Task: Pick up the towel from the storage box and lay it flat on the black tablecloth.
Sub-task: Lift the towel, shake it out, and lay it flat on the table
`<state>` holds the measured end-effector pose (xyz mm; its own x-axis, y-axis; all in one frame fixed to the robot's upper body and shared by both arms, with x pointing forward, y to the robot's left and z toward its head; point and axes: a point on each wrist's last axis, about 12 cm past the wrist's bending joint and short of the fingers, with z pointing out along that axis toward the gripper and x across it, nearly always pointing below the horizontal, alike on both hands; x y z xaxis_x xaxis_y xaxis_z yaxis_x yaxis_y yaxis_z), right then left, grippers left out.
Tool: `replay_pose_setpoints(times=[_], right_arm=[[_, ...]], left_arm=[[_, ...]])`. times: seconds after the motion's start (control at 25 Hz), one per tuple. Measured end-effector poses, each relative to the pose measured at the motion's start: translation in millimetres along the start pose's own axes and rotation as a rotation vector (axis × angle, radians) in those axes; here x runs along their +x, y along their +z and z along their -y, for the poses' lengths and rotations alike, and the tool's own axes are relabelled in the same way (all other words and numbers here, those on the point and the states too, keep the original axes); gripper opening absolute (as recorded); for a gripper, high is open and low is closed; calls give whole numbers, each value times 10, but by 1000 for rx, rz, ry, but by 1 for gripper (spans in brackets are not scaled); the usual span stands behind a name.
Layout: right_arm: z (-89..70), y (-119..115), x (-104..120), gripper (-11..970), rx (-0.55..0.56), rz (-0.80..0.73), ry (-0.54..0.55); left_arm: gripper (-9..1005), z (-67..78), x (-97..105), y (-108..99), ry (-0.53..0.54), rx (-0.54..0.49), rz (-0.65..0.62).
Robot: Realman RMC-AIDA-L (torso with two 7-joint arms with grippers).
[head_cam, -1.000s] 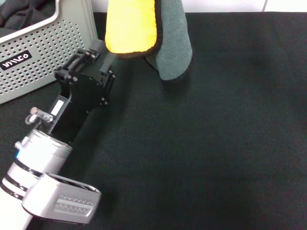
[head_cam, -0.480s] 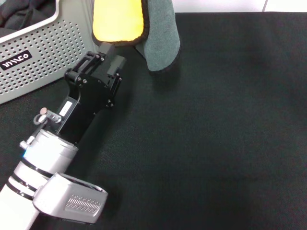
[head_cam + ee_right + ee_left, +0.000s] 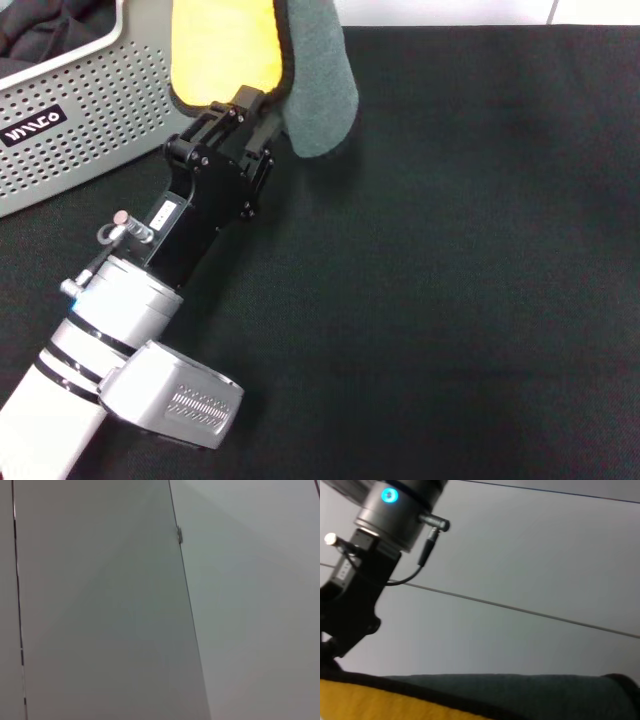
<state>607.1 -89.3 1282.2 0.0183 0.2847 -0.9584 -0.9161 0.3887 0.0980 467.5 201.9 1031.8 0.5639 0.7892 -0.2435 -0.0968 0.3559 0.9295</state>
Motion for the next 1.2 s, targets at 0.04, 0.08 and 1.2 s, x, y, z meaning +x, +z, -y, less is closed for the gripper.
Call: replay_pose_setpoints(times=[0.04, 0.08, 1.2], right_arm=[[-8, 2, -6, 38, -7, 5, 5], [-12, 3, -9, 38, -11, 7, 9], [-44, -36, 39, 46, -45, 13, 86]], left_arm=[[361, 6, -2, 1, 3, 4, -1], [361, 7, -5, 4, 0, 4, -2], [356, -133, 19, 80, 10, -125, -45]])
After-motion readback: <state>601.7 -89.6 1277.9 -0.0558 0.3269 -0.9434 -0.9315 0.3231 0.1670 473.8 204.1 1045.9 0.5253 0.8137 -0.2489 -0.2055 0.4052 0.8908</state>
